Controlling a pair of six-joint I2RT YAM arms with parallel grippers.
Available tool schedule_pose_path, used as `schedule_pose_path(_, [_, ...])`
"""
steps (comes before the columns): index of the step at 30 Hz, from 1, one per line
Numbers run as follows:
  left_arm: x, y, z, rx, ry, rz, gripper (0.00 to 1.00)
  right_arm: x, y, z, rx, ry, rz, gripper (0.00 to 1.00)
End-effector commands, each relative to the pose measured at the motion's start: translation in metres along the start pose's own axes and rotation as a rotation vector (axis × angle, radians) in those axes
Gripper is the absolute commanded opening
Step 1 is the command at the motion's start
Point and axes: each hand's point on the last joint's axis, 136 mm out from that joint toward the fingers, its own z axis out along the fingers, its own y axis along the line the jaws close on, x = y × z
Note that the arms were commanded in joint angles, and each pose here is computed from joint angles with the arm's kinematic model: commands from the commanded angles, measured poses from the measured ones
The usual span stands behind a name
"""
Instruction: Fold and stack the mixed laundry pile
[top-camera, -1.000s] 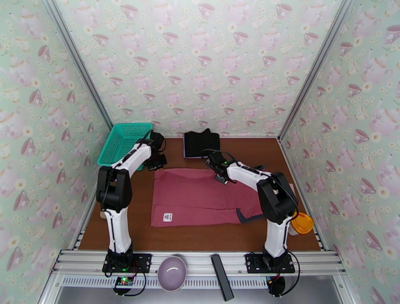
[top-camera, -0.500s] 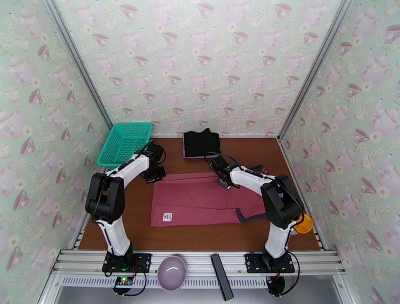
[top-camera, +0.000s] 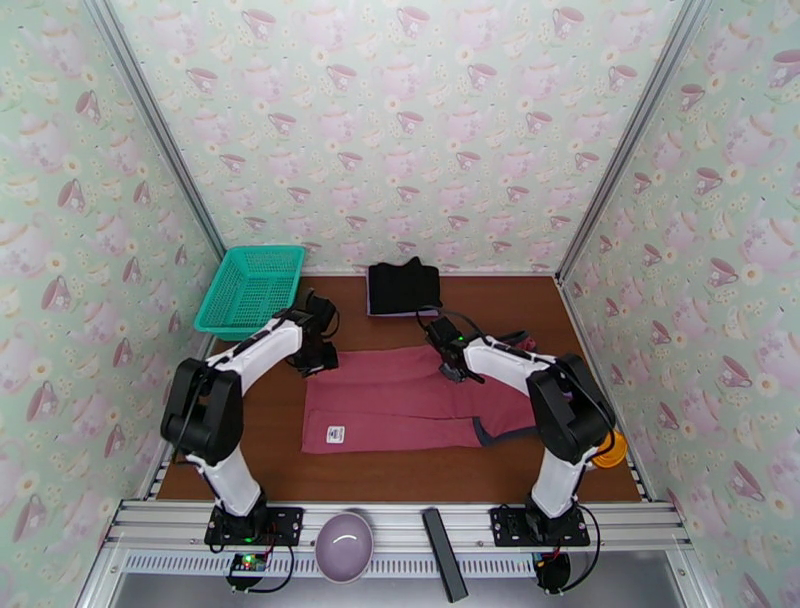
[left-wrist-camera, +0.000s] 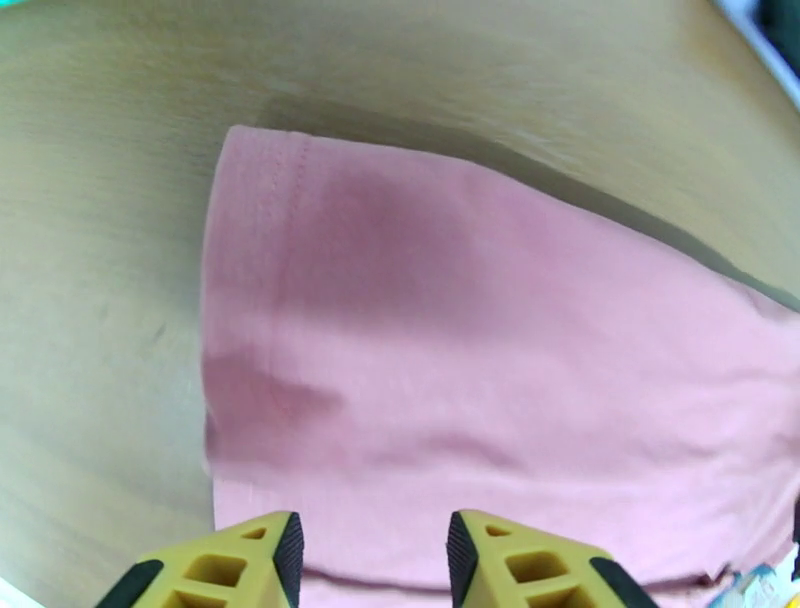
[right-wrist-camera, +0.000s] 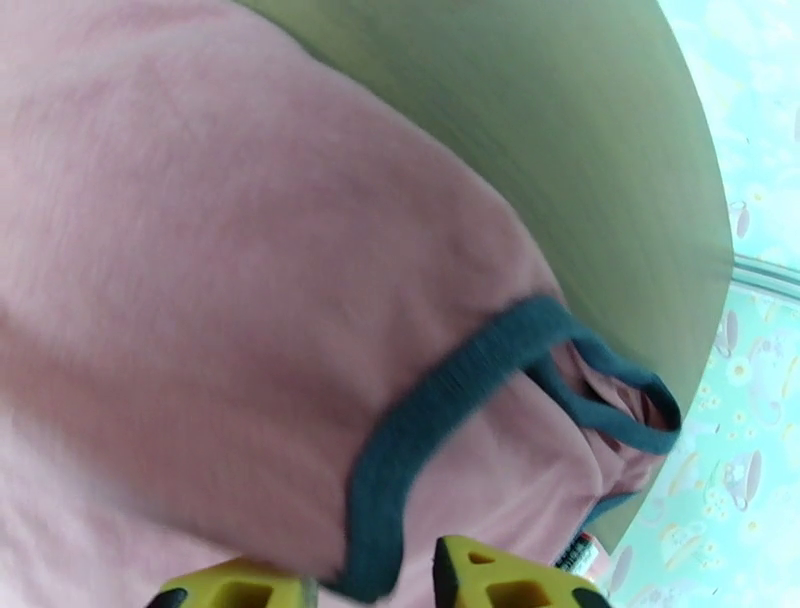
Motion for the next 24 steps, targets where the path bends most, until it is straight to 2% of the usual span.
schedule_pose_path(1, [0.003,0.001,-0.027,0.0,-0.015,0.019,0.46,-0.008,-0.017,-0.024,-0.015,-0.038,0.115,0.42])
schedule_pose_path(4, [0.0,-0.001,-0.04,0.012,-0.035,0.037,0.47,-0.02,-0.026,-0.032,-0.052,-0.061,0.205,0.47])
schedule_pose_path(6, [-0.006,-0.004,-0.034,0.013,-0.04,0.047,0.44,-0.031,-0.028,-0.03,-0.101,-0.072,0.291,0.48])
schedule_pose_path(8, [-0.012,-0.009,-0.018,0.024,-0.027,0.048,0.32,-0.042,-0.026,-0.022,-0.157,-0.065,0.382,0.47])
schedule_pose_path(11, [-0.021,-0.021,0.02,0.052,0.0,0.038,0.13,-0.051,-0.017,0.001,-0.23,-0.015,0.515,0.4])
schedule_pose_path(12, [-0.023,-0.024,0.033,0.055,0.008,0.032,0.1,-0.054,-0.011,0.009,-0.259,0.003,0.544,0.37])
schedule_pose_path(17, [-0.025,-0.02,0.074,0.012,0.025,0.014,0.07,-0.043,0.003,0.051,-0.275,0.103,0.645,0.29])
schedule_pose_path(21, [-0.02,0.004,0.088,-0.064,0.039,-0.004,0.07,-0.027,0.004,0.077,-0.28,0.157,0.698,0.29])
schedule_pose_path(24, [-0.015,0.025,0.096,-0.108,0.05,-0.028,0.07,-0.032,0.001,0.086,-0.291,0.15,0.706,0.29])
